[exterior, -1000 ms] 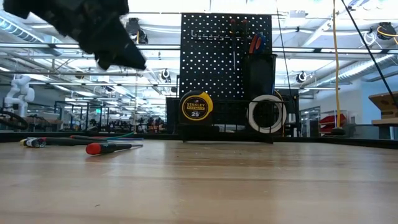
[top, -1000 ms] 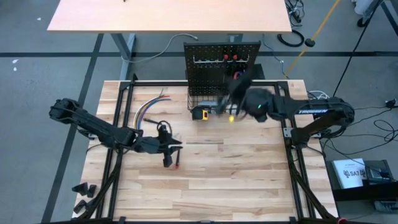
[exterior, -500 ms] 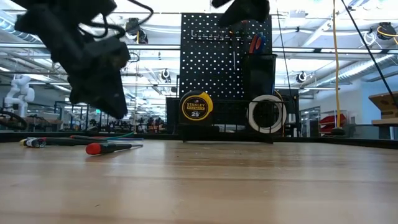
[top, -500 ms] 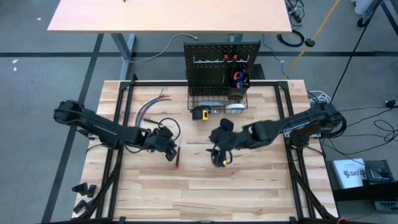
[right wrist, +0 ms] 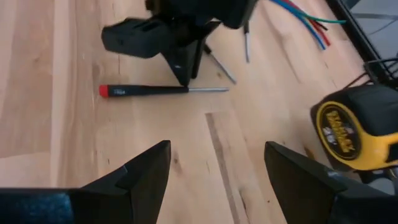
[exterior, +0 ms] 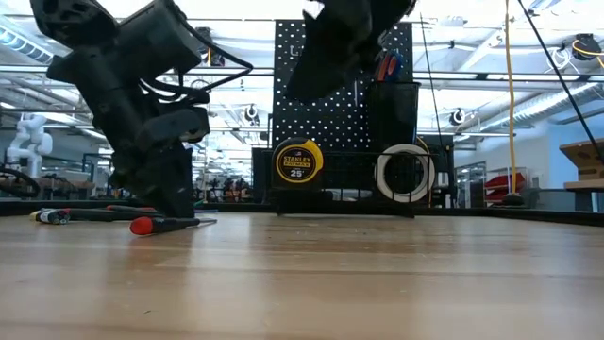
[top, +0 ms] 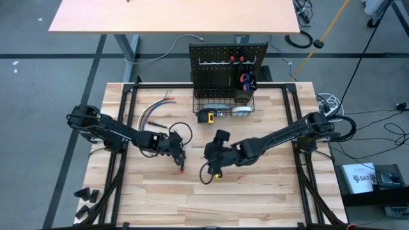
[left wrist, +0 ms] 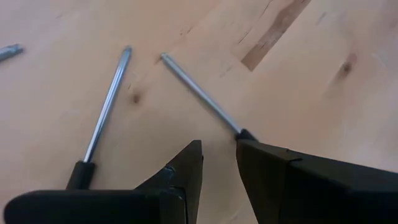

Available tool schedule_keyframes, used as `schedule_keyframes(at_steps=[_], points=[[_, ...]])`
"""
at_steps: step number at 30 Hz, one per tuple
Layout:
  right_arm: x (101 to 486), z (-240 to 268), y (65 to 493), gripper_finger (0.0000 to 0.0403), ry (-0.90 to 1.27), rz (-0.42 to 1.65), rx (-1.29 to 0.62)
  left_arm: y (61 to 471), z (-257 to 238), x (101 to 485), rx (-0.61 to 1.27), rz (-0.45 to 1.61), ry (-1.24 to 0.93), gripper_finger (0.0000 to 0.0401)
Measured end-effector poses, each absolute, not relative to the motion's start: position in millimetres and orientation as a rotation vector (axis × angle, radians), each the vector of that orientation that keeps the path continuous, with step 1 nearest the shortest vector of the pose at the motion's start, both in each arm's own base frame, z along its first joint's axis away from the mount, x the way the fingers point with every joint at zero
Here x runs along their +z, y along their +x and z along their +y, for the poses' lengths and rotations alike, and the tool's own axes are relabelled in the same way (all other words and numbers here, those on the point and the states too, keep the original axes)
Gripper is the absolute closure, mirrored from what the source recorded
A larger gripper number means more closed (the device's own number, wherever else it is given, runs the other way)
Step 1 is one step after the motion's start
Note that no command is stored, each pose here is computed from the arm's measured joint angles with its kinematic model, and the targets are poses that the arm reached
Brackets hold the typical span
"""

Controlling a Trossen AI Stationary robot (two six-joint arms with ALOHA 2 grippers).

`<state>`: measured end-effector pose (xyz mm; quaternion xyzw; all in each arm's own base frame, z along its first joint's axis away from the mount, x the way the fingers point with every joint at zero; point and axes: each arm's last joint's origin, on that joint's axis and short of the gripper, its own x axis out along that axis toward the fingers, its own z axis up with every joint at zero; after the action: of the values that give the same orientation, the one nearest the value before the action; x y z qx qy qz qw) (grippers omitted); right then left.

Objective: Hang tools onto peg board
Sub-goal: Hang the black screwdriver on the pegboard

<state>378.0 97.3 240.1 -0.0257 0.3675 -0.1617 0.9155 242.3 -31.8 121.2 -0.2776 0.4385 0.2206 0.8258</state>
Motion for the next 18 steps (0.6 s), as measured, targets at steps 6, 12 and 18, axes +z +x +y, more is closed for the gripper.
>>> schedule_keyframes(at_steps=[6,12,18], points=[[227.5,96.0,383.3,0.0151,-0.073,0.786,-0.339,242.3,-30.0,124.8,0.451,0.927,-0.613,0.0294],[228.1,96.5,383.9,0.0151,-0.056,0.775,-0.343,254.7,-31.9,133.6,0.414,0.884,-0.609,0.0294],[228.1,97.7,383.6,0.0151,-0.041,0.771,-0.347,266.2,-33.6,128.5,0.399,0.930,-0.525,0.0294]])
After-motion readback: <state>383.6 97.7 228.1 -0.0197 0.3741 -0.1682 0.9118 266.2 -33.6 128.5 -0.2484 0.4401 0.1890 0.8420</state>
